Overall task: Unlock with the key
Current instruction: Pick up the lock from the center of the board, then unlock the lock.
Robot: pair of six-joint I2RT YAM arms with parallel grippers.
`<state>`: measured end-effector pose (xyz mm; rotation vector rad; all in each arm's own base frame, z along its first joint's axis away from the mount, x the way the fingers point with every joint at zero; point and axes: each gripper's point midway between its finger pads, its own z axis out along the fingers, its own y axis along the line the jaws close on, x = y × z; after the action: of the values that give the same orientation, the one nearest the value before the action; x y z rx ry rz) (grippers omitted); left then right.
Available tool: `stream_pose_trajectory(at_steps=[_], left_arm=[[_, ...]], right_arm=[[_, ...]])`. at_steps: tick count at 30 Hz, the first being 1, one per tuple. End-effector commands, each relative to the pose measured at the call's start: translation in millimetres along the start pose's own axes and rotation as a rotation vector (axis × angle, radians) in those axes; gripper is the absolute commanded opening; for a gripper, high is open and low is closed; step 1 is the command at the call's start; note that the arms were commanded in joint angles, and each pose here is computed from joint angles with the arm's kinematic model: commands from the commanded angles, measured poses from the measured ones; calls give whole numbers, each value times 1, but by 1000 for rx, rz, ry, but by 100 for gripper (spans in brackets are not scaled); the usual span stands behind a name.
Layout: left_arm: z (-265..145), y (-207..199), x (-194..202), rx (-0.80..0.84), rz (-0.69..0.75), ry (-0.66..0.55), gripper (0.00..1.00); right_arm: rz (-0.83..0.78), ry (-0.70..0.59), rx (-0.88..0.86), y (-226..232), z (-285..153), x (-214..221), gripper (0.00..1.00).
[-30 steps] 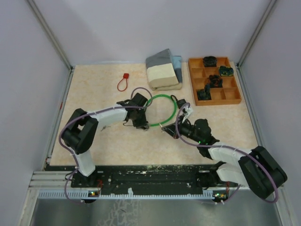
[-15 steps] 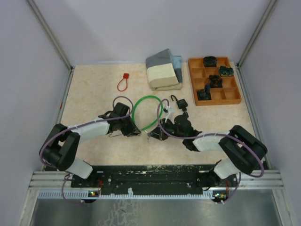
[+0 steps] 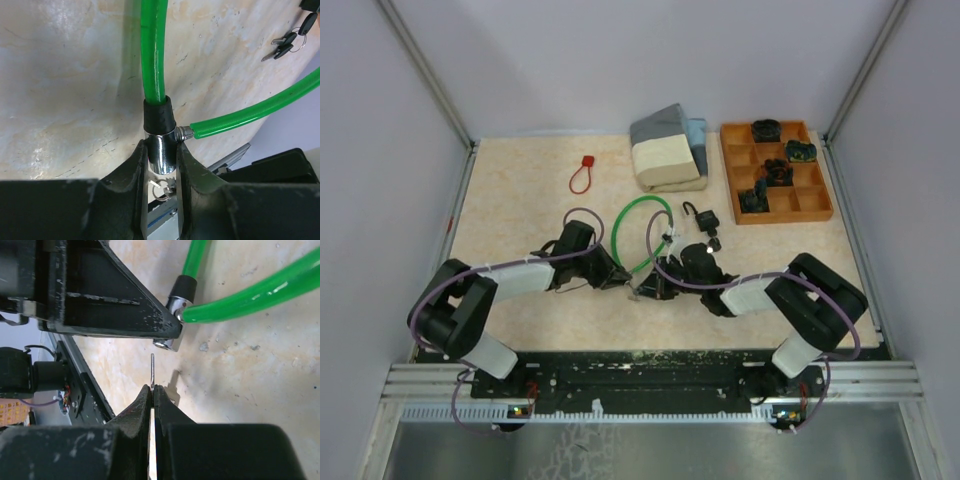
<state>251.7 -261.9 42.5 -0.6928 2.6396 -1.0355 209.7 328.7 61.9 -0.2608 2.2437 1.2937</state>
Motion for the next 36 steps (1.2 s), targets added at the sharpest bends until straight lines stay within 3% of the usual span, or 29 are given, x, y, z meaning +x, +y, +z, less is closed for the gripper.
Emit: stream_pose_trajectory(at_steps=[1,25,36], left_arm=[[0,-17,3,81,-15,23,0],[-3,-19,3,100,-24,15,0],[-2,-18,3,101,-37,13,0]], right_arm=[[4,-31,-21,11,8,-15,0],[98,-127,9,-2,3,-25,0],[85,-74,-12,2,3,-17,0]])
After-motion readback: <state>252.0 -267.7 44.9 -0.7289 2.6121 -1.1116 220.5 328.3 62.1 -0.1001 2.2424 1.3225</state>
